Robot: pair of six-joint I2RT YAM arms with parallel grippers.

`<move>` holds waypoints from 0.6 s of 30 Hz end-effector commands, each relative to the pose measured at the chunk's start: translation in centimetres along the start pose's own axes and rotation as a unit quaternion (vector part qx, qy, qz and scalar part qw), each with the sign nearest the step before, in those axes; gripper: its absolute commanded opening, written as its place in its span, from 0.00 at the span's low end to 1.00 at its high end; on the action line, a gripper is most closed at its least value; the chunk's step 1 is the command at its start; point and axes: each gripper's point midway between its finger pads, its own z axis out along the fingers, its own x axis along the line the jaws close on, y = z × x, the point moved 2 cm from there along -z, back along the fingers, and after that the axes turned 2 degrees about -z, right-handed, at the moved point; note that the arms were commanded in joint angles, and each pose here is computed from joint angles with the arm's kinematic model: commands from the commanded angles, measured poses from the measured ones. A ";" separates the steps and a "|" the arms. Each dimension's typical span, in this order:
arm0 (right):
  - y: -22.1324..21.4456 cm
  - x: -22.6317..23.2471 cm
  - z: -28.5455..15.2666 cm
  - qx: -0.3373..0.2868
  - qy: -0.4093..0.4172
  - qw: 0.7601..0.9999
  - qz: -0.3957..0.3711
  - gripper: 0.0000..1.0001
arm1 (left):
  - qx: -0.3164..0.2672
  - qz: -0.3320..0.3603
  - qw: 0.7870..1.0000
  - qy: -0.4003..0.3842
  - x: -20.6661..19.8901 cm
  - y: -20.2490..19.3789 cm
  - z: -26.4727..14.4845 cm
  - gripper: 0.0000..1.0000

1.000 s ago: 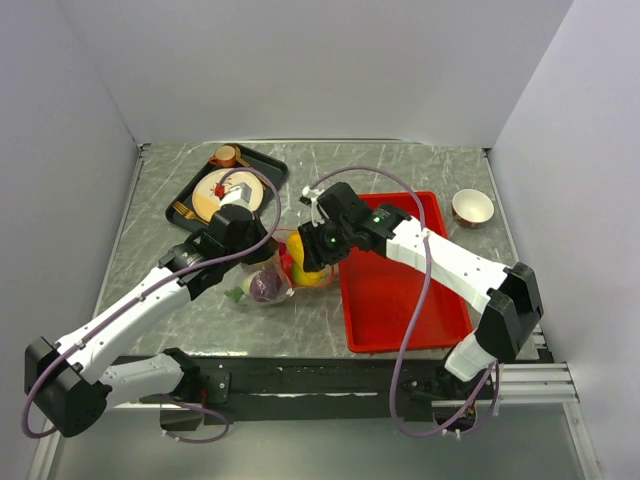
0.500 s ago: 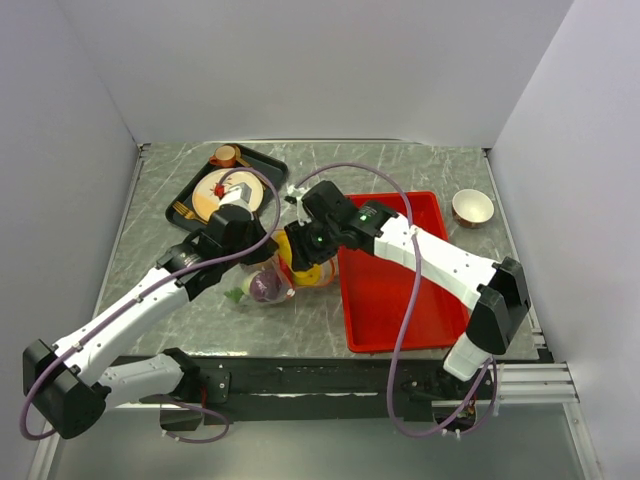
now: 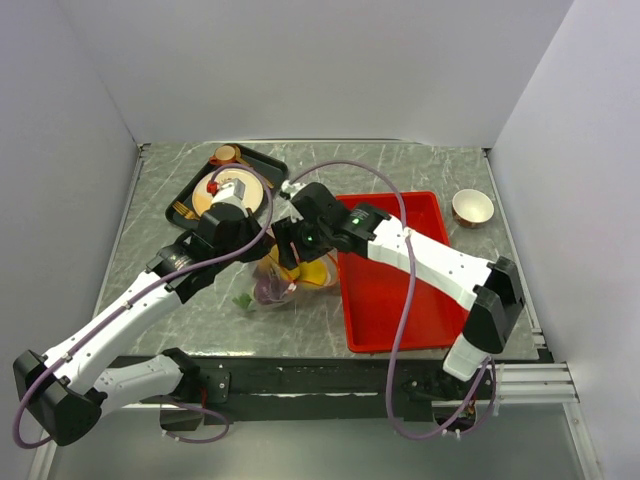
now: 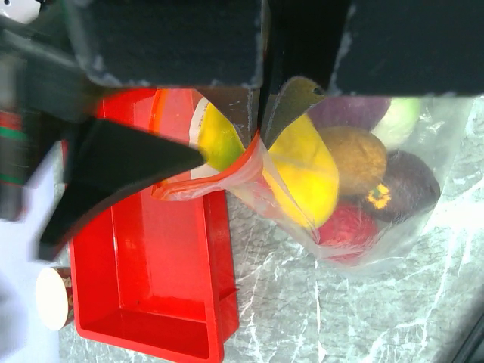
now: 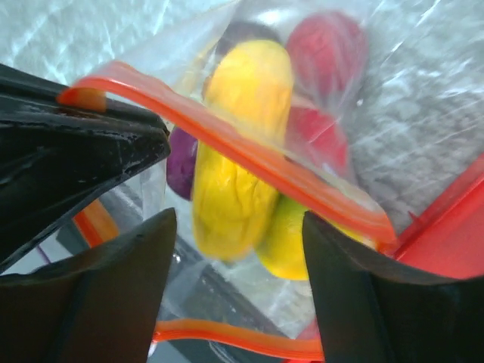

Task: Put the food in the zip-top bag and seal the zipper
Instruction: Place the fake fruit in the zipper food storage bag.

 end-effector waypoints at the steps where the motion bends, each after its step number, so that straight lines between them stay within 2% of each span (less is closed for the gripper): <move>1: 4.1 -0.8 -4.5 -0.125 -0.044 0.991 0.036 0.84 | -0.037 -0.006 0.999 -0.019 -1.3 2.2 -1.2 0.03; 7: 4.2 -4.1 -7.6 -0.188 -0.115 0.972 0.076 0.95 | -0.039 -0.010 0.999 -0.016 -1.1 2.0 -1.2 0.04; 9: 3.9 -5.0 -8.0 -0.190 -0.125 0.971 0.081 0.96 | -0.039 -0.011 0.999 -0.015 -1.0 2.0 -1.1 0.04; 13: 1.6 -6.1 -6.5 -0.145 -0.144 0.975 0.083 0.91 | -0.037 -0.011 0.999 -0.018 -1.1 1.9 -1.0 0.04; 18: -0.6 -5.6 -4.6 -0.108 -0.117 0.982 0.103 0.80 | -0.033 -0.012 0.999 -0.014 -0.9 1.7 -0.8 0.03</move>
